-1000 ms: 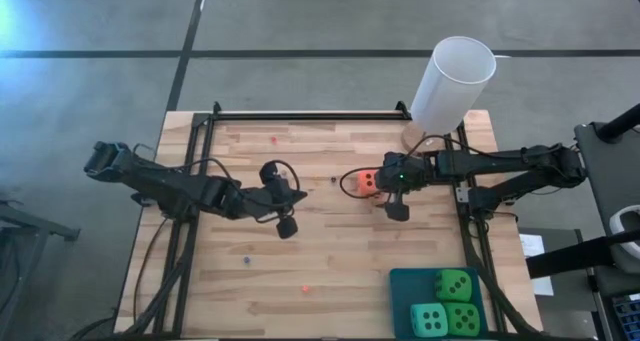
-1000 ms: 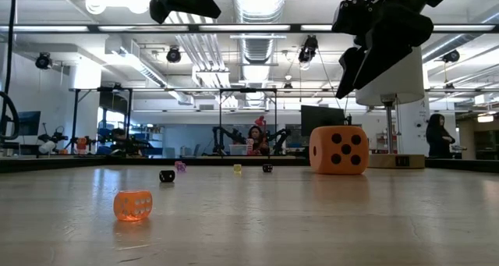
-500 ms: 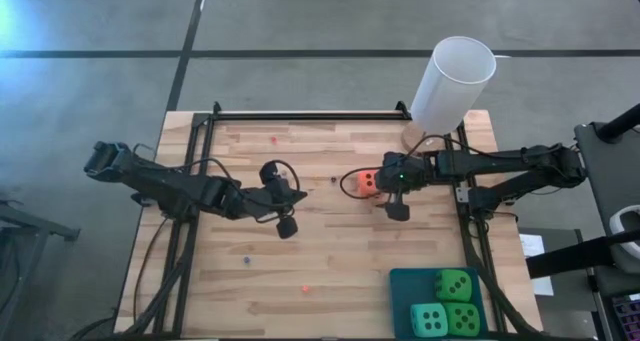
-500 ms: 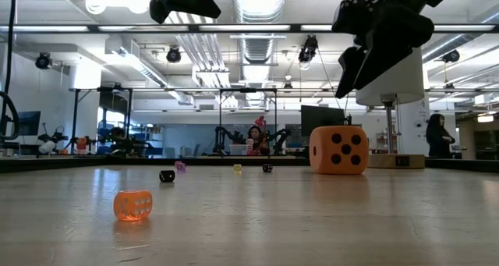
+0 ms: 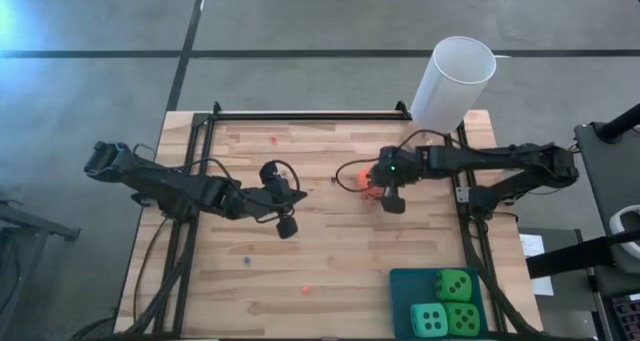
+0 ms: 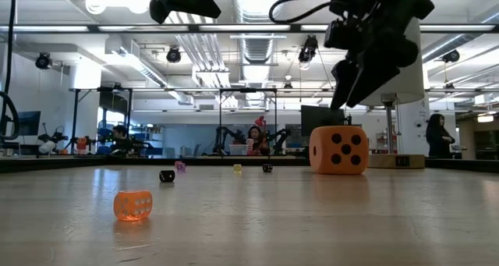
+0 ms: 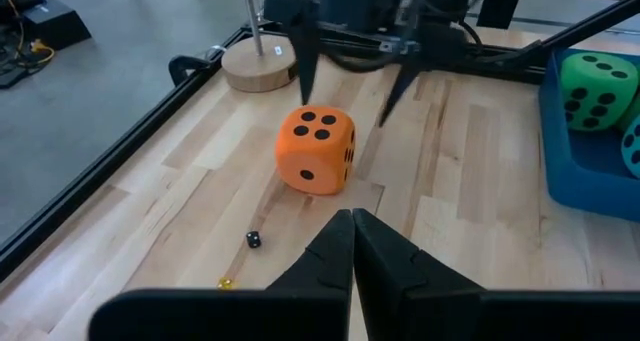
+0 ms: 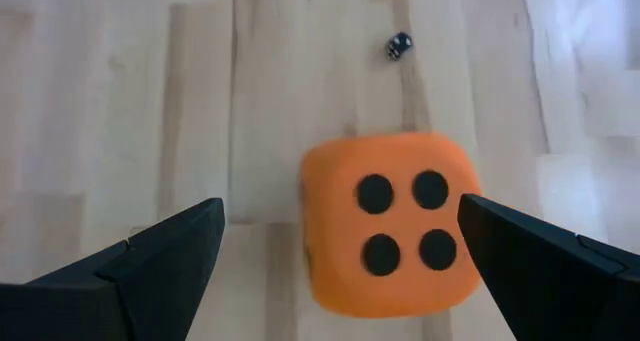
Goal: Pick & Place Dice
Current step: Put the large orange die into the blue bin
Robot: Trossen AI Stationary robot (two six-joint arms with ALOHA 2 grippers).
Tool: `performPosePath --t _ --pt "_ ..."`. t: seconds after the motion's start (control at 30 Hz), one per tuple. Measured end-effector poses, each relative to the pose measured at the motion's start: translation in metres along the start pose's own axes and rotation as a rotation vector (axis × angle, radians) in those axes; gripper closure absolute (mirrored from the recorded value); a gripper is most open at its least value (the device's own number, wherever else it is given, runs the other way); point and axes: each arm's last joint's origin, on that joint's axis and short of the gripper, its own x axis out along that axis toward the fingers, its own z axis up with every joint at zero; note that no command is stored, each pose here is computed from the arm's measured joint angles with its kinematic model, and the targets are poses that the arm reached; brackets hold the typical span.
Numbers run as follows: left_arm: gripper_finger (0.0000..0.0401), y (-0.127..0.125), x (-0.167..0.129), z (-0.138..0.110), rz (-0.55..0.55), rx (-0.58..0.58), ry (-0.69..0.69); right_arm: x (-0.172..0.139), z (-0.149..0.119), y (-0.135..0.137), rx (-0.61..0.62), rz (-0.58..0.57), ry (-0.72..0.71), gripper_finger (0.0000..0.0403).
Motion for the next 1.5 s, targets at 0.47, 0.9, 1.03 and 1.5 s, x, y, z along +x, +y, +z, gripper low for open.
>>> performPosePath --t 0.47,0.9,1.03,1.5 --pt "0.0386 0.0 0.0 0.0 0.0 0.0 0.0 0.015 -0.008 -0.034 -0.007 0.043 0.043 0.0003" --pt "0.0386 0.0 0.0 0.0 0.0 0.0 0.0 0.025 -0.01 -0.044 0.002 0.058 0.052 0.0003" --pt "0.0386 0.0 0.0 0.0 0.0 0.0 0.0 0.026 -0.01 -0.044 0.002 0.062 0.054 0.0003" --pt "0.0386 0.0 0.0 0.0 0.0 0.0 0.0 0.024 -0.011 -0.043 0.032 0.104 0.048 0.0003"
